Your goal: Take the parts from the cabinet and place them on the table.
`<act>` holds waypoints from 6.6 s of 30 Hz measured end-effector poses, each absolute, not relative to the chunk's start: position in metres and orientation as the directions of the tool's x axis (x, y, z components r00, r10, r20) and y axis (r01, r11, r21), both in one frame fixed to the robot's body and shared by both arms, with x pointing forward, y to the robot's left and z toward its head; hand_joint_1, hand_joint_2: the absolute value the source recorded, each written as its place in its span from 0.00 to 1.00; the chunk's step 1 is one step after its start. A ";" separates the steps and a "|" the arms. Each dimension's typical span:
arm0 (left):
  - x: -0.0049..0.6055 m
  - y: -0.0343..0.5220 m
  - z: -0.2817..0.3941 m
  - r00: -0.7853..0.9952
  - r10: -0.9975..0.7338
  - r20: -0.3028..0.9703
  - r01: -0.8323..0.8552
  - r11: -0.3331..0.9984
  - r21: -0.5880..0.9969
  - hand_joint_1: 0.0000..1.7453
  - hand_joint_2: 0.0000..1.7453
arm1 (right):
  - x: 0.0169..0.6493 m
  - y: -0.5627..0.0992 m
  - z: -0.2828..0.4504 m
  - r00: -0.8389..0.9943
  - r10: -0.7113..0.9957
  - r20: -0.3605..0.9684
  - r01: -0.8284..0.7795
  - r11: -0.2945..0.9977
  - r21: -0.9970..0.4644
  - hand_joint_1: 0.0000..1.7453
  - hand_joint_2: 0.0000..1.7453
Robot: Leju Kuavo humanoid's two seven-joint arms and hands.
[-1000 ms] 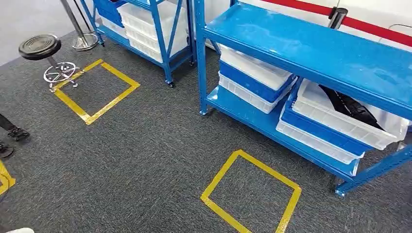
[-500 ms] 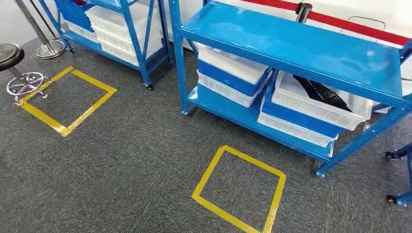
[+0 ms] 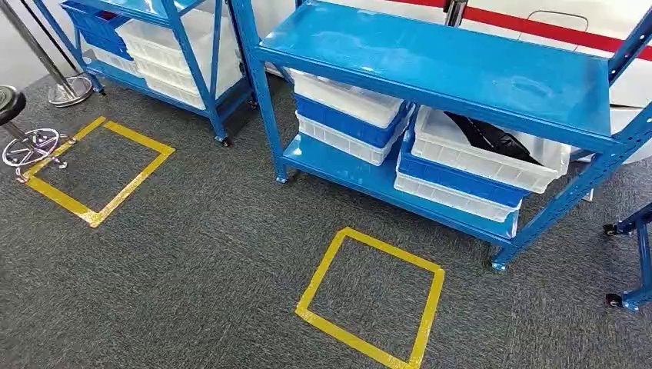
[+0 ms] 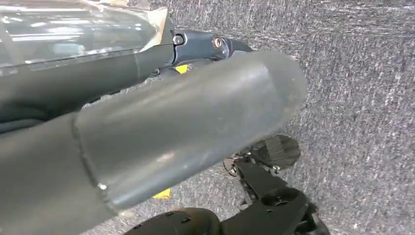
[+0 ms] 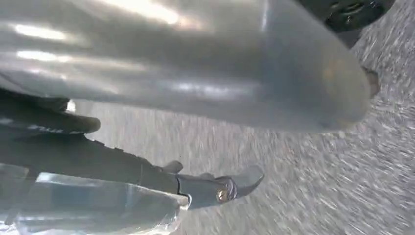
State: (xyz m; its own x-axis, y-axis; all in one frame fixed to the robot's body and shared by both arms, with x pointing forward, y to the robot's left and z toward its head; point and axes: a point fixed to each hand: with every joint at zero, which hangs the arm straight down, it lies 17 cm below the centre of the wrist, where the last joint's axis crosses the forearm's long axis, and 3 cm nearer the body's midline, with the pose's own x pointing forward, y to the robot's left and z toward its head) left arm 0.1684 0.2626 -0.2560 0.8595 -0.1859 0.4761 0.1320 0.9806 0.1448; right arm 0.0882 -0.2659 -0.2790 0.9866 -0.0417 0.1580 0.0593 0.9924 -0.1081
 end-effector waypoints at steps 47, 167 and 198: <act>0.172 0.259 -0.254 0.847 -0.188 0.497 0.131 0.980 0.147 0.00 0.00 | 0.090 -0.267 -0.279 0.985 0.043 0.170 -0.020 0.991 -0.135 0.00 0.00; 0.179 0.253 -0.254 0.859 -0.236 0.455 0.168 0.968 0.185 0.00 0.00 | 0.096 -0.261 -0.277 0.980 0.075 0.182 -0.048 0.988 -0.148 0.00 0.00; 0.176 0.257 -0.256 0.868 -0.240 0.436 0.163 0.965 0.207 0.00 0.00 | 0.100 -0.261 -0.277 0.977 0.102 0.185 -0.072 0.984 -0.162 0.00 0.00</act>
State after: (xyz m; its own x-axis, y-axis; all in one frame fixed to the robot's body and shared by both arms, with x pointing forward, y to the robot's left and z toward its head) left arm 0.1761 0.2571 -0.2558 0.8675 -0.2401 0.4356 0.1628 0.9646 0.2074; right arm 0.0995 -0.2611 -0.2768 0.9774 0.1017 0.1854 -0.0717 0.9842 -0.1621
